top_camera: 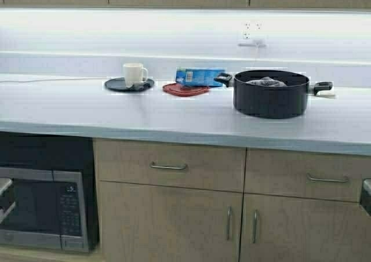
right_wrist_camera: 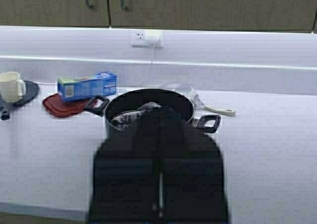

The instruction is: Open the cabinet, put the pot inside, then close it

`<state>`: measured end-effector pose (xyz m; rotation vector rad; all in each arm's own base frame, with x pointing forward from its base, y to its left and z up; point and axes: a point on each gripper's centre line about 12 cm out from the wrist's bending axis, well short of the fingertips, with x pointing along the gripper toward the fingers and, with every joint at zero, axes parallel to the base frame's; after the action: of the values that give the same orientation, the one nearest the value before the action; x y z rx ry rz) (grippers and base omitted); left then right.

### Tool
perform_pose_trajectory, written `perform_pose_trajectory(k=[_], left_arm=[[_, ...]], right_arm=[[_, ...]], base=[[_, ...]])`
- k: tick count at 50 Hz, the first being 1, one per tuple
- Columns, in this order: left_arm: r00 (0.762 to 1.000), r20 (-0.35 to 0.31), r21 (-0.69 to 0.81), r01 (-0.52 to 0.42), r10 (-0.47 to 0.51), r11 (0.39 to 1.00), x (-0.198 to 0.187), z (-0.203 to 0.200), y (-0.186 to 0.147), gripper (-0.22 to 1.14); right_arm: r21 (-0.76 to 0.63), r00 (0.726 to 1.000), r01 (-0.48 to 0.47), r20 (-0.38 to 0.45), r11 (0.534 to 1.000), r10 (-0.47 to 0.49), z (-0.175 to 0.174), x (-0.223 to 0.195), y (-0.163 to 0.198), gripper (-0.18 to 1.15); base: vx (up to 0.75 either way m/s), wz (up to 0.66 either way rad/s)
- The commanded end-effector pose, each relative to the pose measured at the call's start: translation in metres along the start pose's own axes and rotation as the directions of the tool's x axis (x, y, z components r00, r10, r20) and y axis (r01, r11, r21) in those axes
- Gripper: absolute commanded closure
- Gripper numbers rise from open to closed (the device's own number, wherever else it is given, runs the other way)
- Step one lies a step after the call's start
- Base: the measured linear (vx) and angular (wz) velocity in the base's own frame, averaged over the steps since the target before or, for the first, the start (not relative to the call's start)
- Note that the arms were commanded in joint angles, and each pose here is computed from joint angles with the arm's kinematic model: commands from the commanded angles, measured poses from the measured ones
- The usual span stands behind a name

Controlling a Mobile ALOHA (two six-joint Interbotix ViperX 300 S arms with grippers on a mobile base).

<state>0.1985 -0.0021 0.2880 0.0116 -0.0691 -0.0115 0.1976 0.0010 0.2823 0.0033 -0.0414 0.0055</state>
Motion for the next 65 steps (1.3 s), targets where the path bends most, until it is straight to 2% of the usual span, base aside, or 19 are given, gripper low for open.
perform_pose_trajectory(k=[1, 12, 35, 46, 50, 53, 57, 61, 63, 65], left_arm=[[1.000, 0.003, -0.003, 0.001, 0.000, 1.000, 0.001, 0.000, 0.000, 0.89], [1.000, 0.003, -0.012, 0.001, 0.000, 1.000, 0.000, 0.000, 0.000, 0.89], [1.000, -0.015, -0.040, 0.000, -0.001, 0.999, 0.000, -0.006, 0.000, 0.89], [1.000, -0.009, -0.040, 0.002, -0.002, 0.999, 0.001, -0.004, 0.000, 0.89], [0.999, 0.026, -0.041, 0.020, -0.019, 0.999, 0.000, 0.002, -0.004, 0.86], [0.996, 0.047, -0.021, 0.072, -0.071, 0.997, -0.001, 0.003, -0.013, 0.75], [0.983, 0.025, -0.001, 0.184, -0.184, 0.983, -0.004, 0.000, -0.035, 0.37], [0.959, -0.011, -0.027, 0.283, -0.284, 0.959, -0.010, -0.002, -0.054, -0.07], [0.945, -0.021, -0.035, 0.325, -0.325, 0.945, -0.013, -0.002, -0.063, -0.20], [0.932, -0.018, -0.039, 0.360, -0.361, 0.932, -0.016, -0.002, -0.070, -0.18]], right_arm=[[0.000, 1.000, -0.002, 0.012, 1.000, 0.002, 0.005, 0.002, 0.000, 0.91], [0.000, 1.000, -0.002, -0.021, 1.000, 0.002, -0.002, 0.007, 0.000, 0.91], [0.000, 1.000, -0.002, -0.031, 1.000, 0.002, -0.005, 0.006, 0.000, 0.91], [0.002, 1.000, -0.005, -0.025, 1.000, 0.005, -0.004, 0.005, 0.001, 0.91], [0.014, 0.999, -0.033, -0.011, 0.999, 0.033, 0.000, 0.006, 0.007, 0.86], [0.028, 0.996, -0.088, -0.019, 0.996, 0.089, 0.000, 0.007, 0.018, 0.70], [0.035, 0.980, -0.198, -0.024, 0.980, 0.199, 0.002, 0.007, 0.041, 0.29], [0.041, 0.947, -0.322, 0.001, 0.946, 0.322, 0.011, 0.002, 0.068, -0.11], [0.048, 0.928, -0.373, 0.025, 0.927, 0.372, 0.017, 0.001, 0.079, -0.16], [0.051, 0.910, -0.415, 0.045, 0.908, 0.413, 0.023, 0.000, 0.090, -0.11]], base=[[0.28, -0.15], [0.30, -0.24], [0.26, -0.17], [0.25, -0.05], [0.28, 0.01], [0.27, 0.04], [0.25, 0.02], [0.23, -0.01], [0.22, -0.04], [0.20, -0.07]])
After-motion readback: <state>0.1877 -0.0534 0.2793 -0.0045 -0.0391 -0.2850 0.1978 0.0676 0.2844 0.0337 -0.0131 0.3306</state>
